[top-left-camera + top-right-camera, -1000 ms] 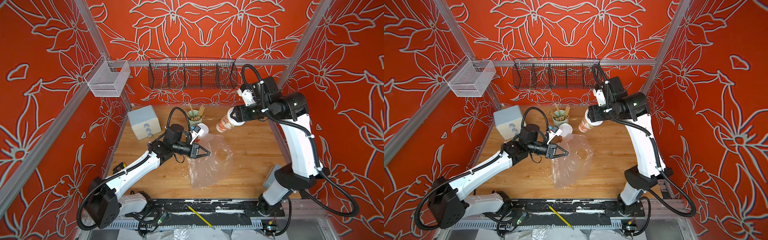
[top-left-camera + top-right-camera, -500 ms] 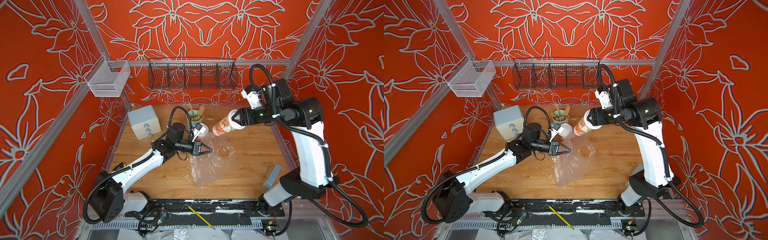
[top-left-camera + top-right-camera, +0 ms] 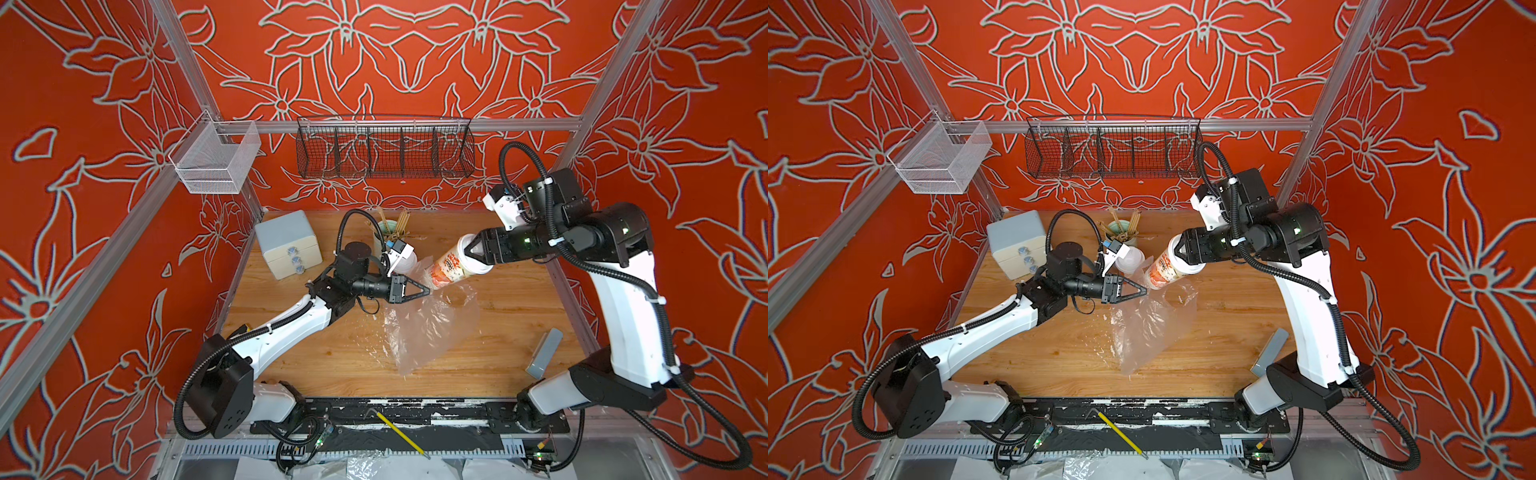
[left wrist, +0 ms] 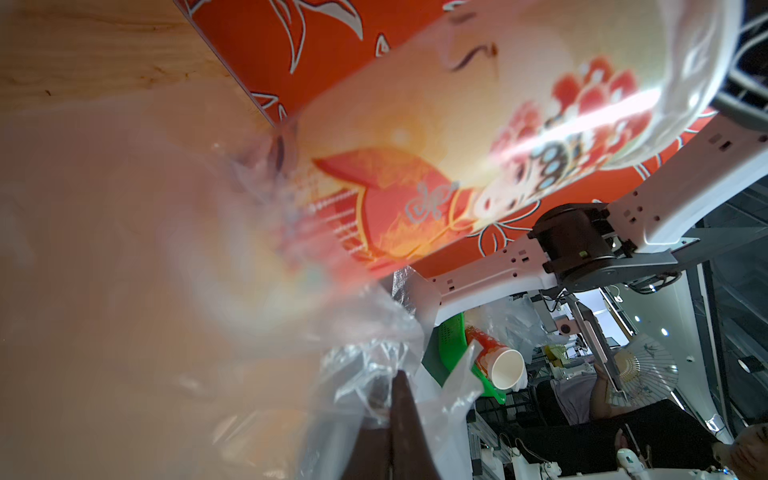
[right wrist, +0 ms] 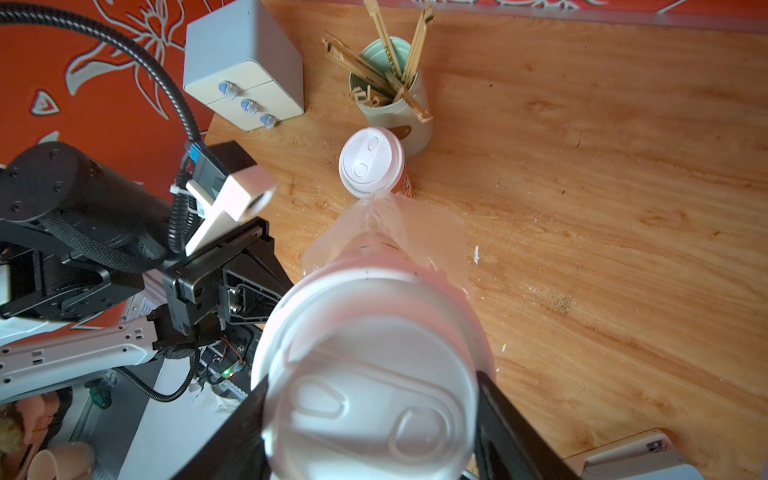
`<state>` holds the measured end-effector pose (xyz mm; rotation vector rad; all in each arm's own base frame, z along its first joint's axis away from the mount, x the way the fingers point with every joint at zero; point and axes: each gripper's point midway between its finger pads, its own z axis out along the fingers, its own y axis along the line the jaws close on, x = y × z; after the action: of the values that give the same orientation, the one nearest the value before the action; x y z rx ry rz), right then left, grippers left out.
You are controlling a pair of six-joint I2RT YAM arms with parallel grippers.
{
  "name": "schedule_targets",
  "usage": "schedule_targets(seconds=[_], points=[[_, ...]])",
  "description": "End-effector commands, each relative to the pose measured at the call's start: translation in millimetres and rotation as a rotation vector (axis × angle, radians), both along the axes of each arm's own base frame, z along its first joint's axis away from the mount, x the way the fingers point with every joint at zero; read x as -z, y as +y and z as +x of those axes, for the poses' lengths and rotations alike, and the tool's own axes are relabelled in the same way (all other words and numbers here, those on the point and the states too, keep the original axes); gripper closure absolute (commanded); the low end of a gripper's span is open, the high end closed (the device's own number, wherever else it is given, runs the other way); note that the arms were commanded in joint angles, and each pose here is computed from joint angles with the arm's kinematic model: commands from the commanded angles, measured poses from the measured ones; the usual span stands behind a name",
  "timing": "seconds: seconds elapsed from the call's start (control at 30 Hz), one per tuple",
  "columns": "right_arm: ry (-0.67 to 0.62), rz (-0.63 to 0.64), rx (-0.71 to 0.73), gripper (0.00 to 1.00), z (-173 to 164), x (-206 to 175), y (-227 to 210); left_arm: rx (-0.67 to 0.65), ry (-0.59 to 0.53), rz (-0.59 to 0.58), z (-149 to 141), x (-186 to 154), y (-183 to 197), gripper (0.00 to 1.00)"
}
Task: Pack milk tea into plastic carrier bags
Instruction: Place the milk tea cup in the plastic carrier bag.
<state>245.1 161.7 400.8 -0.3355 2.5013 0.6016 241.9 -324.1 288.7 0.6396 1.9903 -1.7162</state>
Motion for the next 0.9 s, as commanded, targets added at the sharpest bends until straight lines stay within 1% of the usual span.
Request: schedule_targets(seconds=[0.0,0.2,0.37,0.87], points=[[0.019,0.068,-0.026,1.00,-3.3,-0.8,11.1,0.014,-0.053,-0.054,-1.1,-14.4,0.8,1.00],[0.063,0.125,-0.048,1.00,1.8,12.0,26.2,0.016,-0.086,-0.071,-6.4,-13.3,4.4,1.00],[0.091,0.178,-0.059,1.00,3.7,23.5,38.0,0.027,-0.087,-0.087,-8.6,-9.9,4.5,1.00],[0.170,0.243,-0.038,1.00,11.3,70.7,57.7,0.032,-0.130,-0.119,-17.7,-16.5,9.7,1.00]])
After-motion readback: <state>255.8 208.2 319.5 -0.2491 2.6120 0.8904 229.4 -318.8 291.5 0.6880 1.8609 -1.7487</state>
